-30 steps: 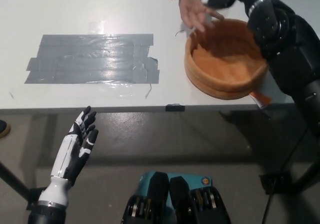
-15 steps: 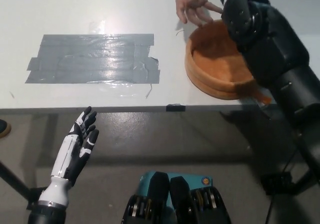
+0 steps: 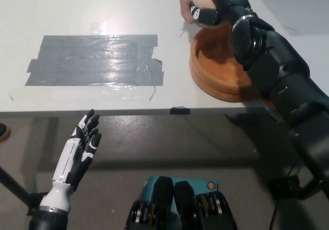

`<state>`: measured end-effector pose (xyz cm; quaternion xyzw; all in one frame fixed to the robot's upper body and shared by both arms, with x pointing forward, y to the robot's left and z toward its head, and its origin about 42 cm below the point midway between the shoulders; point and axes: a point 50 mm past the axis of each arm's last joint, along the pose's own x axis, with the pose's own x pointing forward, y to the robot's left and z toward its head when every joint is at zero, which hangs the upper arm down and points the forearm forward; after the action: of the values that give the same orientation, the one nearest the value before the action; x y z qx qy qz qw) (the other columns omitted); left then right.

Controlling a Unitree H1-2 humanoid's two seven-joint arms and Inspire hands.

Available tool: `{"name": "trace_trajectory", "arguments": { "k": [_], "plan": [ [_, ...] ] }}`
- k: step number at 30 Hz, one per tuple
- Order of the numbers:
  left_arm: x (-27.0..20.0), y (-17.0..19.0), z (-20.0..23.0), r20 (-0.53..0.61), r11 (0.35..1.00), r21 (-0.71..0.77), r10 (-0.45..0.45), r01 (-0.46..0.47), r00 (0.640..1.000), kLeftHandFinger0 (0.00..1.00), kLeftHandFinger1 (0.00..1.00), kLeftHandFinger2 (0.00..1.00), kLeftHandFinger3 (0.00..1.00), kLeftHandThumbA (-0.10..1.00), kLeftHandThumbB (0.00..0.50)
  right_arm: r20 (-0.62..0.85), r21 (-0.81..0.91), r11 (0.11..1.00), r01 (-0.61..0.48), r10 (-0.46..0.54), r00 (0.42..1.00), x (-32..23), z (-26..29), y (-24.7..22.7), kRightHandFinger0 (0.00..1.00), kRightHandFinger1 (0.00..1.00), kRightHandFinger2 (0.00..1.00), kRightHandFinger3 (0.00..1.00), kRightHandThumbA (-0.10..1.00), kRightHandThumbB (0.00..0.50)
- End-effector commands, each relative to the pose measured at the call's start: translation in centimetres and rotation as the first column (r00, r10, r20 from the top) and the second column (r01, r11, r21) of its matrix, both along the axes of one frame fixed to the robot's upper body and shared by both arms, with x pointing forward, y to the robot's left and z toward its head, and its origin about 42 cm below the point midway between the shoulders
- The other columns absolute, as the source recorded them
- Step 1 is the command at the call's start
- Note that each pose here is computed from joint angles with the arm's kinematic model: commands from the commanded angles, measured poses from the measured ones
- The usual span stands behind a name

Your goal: An emotional support dumpling is kept in a soft plate infront in the middle of the desk infront of the robot. The robot extends its right arm to pick up the dumpling and hands it to a person

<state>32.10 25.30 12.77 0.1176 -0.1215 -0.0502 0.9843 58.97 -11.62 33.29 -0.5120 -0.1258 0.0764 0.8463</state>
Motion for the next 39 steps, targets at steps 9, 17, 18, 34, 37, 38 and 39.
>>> {"name": "trace_trajectory", "arguments": {
  "k": [9, 17, 18, 34, 37, 38, 39],
  "plan": [
    [0.7, 0.3, 1.5, 0.061, 0.999, 0.028, -0.021, 0.019, 0.998, 1.0, 1.0, 1.0, 1.0, 0.86, 0.318, 0.071, 0.039, 0.994, -0.098, 0.095, 0.993, 0.3, 7.5, 1.3, 1.0, 1.0, 1.0, 1.0, 0.88, 0.495],
    [0.7, 0.3, 1.5, 0.055, 0.999, 0.035, -0.026, 0.024, 0.998, 1.0, 1.0, 1.0, 1.0, 0.88, 0.314, 0.199, 0.111, 0.985, -0.133, 0.109, 0.974, -0.5, 9.9, 0.3, 1.0, 1.0, 1.0, 1.0, 0.95, 0.5],
    [0.7, 0.3, 1.5, 0.053, 0.999, 0.033, -0.026, 0.024, 0.998, 1.0, 1.0, 1.0, 1.0, 0.88, 0.313, 0.222, 0.12, 0.983, -0.137, 0.108, 0.969, -0.6, 10.2, 0.1, 1.0, 1.0, 1.0, 1.0, 0.96, 0.5],
    [1.3, 0.1, 1.7, 0.052, 0.999, 0.025, -0.03, 0.029, 0.998, 1.0, 1.0, 1.0, 1.0, 0.86, 0.311, 0.627, 0.229, 0.852, -0.471, 0.241, 0.741, -18.3, 13.8, -6.3, 1.0, 1.0, 1.0, 1.0, 0.98, 0.447],
    [1.1, 0.1, 1.4, 0.05, 0.999, 0.035, -0.034, 0.032, 0.998, 1.0, 1.0, 1.0, 1.0, 0.86, 0.311, 0.673, 0.214, 0.825, -0.523, 0.264, 0.691, -24.6, 10.4, -7.5, 1.0, 1.0, 1.0, 1.0, 1.0, 0.416],
    [1.1, 0.1, 1.4, 0.05, 0.999, 0.038, -0.034, 0.032, 0.998, 1.0, 1.0, 1.0, 1.0, 0.87, 0.311, 0.68, 0.215, 0.821, -0.529, 0.263, 0.684, -26.1, 9.6, -7.7, 1.0, 1.0, 1.0, 1.0, 1.0, 0.418],
    [1.0, 0.1, 1.2, 0.05, 0.999, 0.037, -0.035, 0.033, 0.998, 1.0, 1.0, 1.0, 1.0, 0.87, 0.307, 0.678, 0.234, 0.806, -0.544, 0.266, 0.685, -28.0, 8.4, -7.8, 1.0, 1.0, 1.0, 1.0, 1.0, 0.431]
  ]
}}
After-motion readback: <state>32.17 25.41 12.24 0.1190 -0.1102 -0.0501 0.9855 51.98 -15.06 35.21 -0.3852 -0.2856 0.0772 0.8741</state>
